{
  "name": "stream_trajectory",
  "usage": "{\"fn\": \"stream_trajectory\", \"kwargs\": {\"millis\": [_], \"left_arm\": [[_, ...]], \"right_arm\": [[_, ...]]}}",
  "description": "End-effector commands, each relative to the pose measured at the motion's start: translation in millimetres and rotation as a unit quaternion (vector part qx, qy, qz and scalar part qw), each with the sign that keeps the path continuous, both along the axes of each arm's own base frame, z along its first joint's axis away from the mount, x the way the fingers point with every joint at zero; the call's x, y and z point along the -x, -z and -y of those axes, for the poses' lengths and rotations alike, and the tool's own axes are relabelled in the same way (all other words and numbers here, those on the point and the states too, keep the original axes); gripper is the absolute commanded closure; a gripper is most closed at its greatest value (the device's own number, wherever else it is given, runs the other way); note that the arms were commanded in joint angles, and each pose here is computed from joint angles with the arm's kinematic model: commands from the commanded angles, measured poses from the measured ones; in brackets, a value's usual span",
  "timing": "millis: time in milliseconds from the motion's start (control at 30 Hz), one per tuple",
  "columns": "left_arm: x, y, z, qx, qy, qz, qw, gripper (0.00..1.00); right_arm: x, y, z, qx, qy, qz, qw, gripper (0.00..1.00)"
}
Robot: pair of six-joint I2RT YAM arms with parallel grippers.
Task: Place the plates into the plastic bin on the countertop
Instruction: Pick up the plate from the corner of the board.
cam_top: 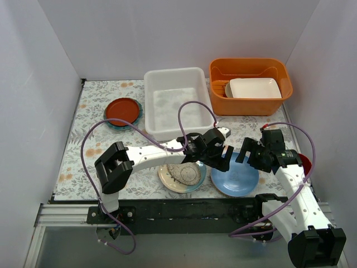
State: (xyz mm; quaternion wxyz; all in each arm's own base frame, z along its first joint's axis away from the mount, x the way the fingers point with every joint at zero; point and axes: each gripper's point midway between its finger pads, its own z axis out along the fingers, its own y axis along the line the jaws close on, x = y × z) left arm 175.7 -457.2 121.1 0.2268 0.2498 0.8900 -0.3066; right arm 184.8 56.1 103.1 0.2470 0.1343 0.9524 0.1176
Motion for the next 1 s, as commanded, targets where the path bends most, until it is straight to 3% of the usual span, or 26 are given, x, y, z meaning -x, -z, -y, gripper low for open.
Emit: {"fn": "stream_trajectory", "kwargs": {"millis": [0,500,967], "left_arm": [[-4.2,-11.0,5.1,0.001,-0.007,0.016,1.000,0.28],[-10.9,13.2,2.5,-0.028,-0.033,0.013,0.999,0.40],[-10.8,26.7,1.6,-0.042,-0.036,0.006,0.998,0.41]], "right_arm": [[-0.7,-1.4,-1.8,-0.010,0.004,0.005,1.000,0.03],[4.0,8.2,-7.0,-0.023,-0.002,-0.008,1.000,0.03],[-1.5,-7.0,15.0,0.023,0.049,0.013,0.998,0.03]]}}
